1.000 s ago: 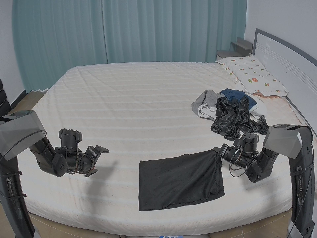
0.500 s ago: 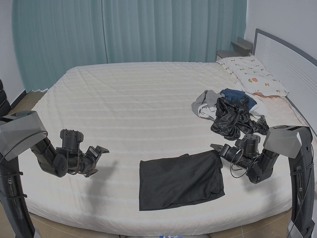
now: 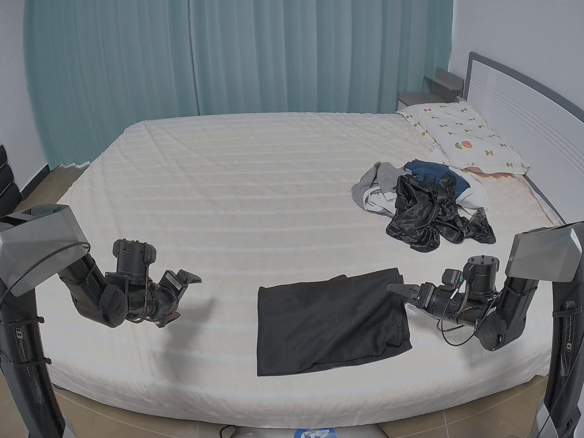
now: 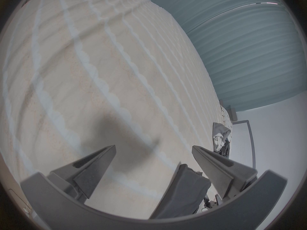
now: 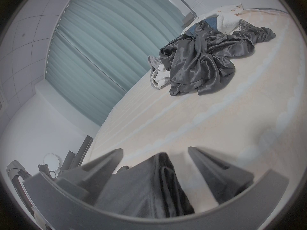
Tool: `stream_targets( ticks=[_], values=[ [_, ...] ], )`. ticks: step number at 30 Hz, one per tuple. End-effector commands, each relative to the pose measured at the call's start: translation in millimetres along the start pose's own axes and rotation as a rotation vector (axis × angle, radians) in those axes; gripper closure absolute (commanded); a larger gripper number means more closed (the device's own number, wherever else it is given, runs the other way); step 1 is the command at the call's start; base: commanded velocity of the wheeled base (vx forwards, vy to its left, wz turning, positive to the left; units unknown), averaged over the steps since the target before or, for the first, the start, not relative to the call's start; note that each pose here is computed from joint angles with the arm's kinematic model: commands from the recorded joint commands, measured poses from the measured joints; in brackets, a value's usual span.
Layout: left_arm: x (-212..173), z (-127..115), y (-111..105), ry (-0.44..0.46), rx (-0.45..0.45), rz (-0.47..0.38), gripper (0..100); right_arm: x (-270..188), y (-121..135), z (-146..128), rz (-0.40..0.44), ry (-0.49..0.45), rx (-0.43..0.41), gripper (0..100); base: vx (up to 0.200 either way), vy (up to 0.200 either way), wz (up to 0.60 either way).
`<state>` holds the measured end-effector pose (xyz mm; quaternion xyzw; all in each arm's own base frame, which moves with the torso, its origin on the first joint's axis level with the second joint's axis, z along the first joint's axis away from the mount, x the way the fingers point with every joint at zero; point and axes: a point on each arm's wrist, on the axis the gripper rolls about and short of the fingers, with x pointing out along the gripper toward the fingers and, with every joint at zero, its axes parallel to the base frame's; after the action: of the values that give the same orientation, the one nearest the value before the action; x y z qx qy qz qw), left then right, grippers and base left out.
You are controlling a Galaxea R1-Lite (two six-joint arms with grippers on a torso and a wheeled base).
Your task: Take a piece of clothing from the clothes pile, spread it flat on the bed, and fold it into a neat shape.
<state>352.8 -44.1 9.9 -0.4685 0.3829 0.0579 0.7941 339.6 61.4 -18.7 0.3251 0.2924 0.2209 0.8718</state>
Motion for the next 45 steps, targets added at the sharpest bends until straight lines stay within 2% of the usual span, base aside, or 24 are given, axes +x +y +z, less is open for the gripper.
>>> stream_targets(
  ticks=[1, 14, 22, 28, 34, 41, 42, 45],
  values=[
    [1, -1, 1, 0.004, 0.002, 0.004, 0, -4, 6, -1, 0.007, 0.007, -0.008, 0, 0.0, 0.0, 0.0],
    [3, -2, 3, 0.005, 0.022, 0.011, 0, 6, 6, -25, 0.006, 0.088, -0.069, 0, 0.0, 0.0, 0.0],
    [3, -2, 3, 0.005, 0.022, 0.011, 0, 6, 2, -23, -0.001, 0.08, -0.071, 0, 0.0, 0.0, 0.0],
    [2, -2, 3, 0.004, 0.022, 0.01, 0, -1, -5, -11, -0.021, 0.038, -0.07, 0, 0.0, 0.0, 0.0],
    [3, -2, 3, -0.004, 0.033, -0.003, 0, 3, -10, -21, -0.034, 0.077, -0.125, 0, 0.0, 0.0, 0.0],
    [3, -2, 3, -0.004, 0.033, -0.003, 0, 7, -2, -30, -0.021, 0.103, -0.145, 0, 0.0, 0.0, 0.0],
    [3, -2, 3, -0.005, 0.033, -0.004, 0, 7, -2, -30, -0.022, 0.102, -0.149, 100, 0.0, 0.0, 0.0],
    [3, -2, 3, -0.005, 0.033, -0.004, 0, 5, -3, -27, -0.024, 0.09, -0.165, 100, 0.0, 0.0, 0.0]
  ],
)
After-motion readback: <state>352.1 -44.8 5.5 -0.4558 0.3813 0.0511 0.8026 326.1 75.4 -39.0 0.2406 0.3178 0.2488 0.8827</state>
